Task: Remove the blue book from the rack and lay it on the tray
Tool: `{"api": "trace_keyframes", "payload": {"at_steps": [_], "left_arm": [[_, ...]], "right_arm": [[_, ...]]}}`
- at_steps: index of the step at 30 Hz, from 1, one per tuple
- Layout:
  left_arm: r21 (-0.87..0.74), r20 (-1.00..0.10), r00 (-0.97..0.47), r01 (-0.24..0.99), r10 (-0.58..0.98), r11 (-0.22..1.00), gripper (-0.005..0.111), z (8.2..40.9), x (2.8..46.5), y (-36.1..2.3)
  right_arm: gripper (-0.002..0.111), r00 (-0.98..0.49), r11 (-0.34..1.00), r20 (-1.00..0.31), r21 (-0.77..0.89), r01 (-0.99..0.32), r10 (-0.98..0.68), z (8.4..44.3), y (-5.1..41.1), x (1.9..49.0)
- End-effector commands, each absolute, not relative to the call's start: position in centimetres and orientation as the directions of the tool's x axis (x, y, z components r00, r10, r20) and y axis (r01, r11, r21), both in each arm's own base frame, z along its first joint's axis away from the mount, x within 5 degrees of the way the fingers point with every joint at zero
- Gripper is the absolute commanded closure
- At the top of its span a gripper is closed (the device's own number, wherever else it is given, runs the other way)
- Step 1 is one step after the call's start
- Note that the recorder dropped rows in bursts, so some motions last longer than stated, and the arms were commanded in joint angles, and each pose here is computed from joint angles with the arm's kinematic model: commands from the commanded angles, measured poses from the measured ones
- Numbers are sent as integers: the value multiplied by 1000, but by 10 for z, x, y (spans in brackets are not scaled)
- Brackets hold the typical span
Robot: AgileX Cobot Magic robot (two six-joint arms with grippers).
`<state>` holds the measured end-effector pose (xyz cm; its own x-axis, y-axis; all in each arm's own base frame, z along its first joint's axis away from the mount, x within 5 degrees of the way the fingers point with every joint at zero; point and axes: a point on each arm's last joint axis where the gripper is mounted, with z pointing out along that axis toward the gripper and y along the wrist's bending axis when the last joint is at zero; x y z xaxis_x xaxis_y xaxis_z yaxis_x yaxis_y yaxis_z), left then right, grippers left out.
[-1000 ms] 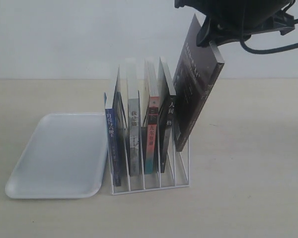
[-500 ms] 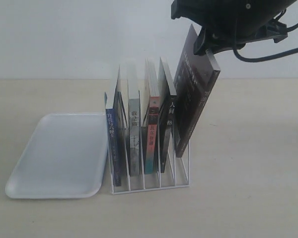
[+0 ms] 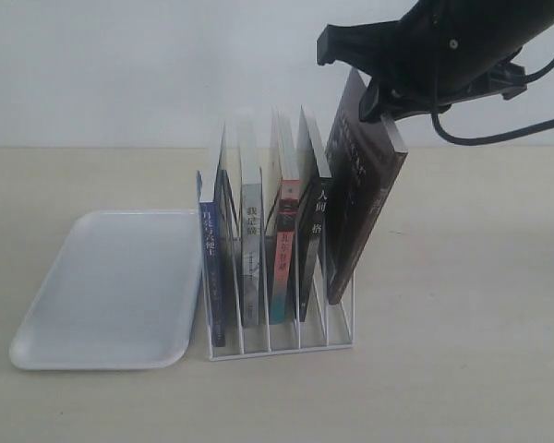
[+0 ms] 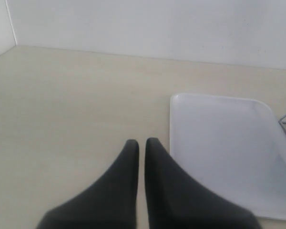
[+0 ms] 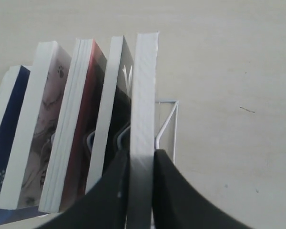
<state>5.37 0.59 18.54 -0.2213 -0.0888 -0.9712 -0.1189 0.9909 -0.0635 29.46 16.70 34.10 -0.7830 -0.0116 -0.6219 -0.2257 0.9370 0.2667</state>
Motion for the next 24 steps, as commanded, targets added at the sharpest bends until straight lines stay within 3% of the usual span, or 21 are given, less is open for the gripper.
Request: {"api": "trace_keyframes", "payload": {"at_steps": [1,3,19,24], "left_arm": [[-70,-971,-220,-115,-94,991,103,184,54,6],[-70,-971,-220,-115,-94,991,103,184,54,6],[-70,-971,-220,-115,-94,991,103,184,54,6],[-70,-971,-220,-115,-94,991,103,184,54,6]], "right_arm": [[75,-782,941,-623,245,-234,-32,333,170,301],[68,-784,942,-619,244,-232,-33,330,171,303],[68,-737,932,-673,231,-280,-54,353,164,291],[68,-717,882,-690,273,-384,-98,364,173,277]]}}
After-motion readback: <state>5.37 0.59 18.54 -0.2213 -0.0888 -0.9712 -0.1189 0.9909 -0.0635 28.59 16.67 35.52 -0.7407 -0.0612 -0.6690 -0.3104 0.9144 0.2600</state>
